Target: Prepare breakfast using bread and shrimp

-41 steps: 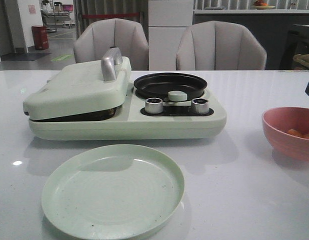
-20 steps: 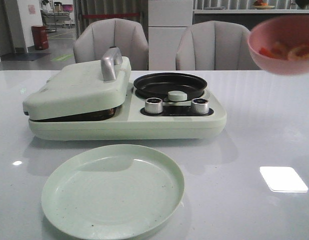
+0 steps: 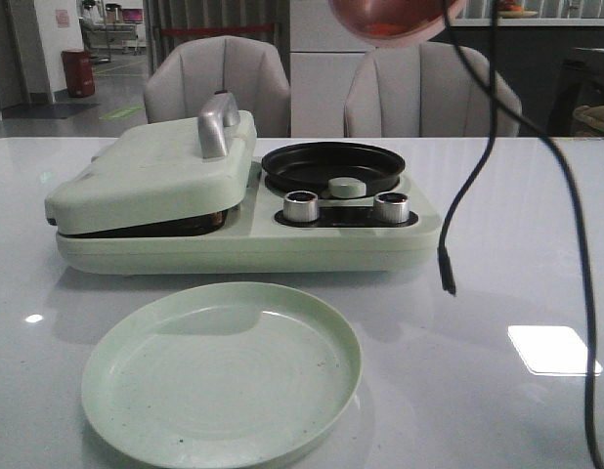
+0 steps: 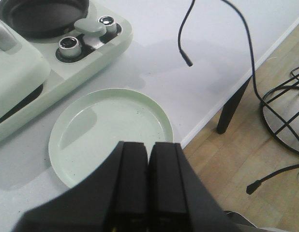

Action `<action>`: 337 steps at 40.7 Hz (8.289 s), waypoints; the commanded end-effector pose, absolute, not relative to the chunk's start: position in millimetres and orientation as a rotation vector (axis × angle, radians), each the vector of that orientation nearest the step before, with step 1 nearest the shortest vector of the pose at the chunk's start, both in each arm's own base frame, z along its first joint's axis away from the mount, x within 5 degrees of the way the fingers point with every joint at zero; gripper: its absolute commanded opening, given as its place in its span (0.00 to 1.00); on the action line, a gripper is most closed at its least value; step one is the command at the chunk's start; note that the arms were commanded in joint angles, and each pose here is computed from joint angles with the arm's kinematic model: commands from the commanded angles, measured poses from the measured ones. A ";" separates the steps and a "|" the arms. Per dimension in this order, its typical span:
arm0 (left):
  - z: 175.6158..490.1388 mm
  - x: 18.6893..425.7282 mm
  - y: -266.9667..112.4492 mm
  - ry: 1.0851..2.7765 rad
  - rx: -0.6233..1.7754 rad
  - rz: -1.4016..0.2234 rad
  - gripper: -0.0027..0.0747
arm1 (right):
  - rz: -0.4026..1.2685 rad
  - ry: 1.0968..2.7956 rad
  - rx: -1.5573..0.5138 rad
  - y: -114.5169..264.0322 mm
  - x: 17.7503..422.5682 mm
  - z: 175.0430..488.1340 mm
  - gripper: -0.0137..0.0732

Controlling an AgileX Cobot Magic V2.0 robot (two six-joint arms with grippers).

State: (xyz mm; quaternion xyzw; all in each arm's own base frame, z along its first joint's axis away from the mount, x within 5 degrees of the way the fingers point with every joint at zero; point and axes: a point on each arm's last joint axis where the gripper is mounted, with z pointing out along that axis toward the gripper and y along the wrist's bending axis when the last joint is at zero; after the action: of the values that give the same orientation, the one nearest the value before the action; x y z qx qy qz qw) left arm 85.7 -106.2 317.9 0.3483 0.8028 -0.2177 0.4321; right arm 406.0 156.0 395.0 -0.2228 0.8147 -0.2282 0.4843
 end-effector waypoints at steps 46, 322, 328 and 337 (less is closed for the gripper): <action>333.7 86.7 -109.1 1.907 0.827 -0.596 0.16 | -1.188 1.383 -0.484 218.8 410.9 399.2 0.18; 210.7 54.6 -6.7 1.415 0.069 -0.118 0.16 | 0.207 2.152 -0.362 29.4 89.3 304.4 0.18; 210.7 54.7 -5.8 1.416 0.038 -0.130 0.16 | 0.207 2.152 -0.362 29.4 89.3 304.4 0.18; 210.7 55.0 -1.7 1.416 -0.014 -0.068 0.16 | 0.207 2.152 -0.362 29.4 89.3 304.4 0.18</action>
State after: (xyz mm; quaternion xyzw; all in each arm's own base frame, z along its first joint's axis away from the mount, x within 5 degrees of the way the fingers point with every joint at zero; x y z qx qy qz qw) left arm 55.9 -2.6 211.6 0.0013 0.6799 -0.0324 0.7326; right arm 85.7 29.0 291.6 -0.1534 0.8911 0.0812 0.4192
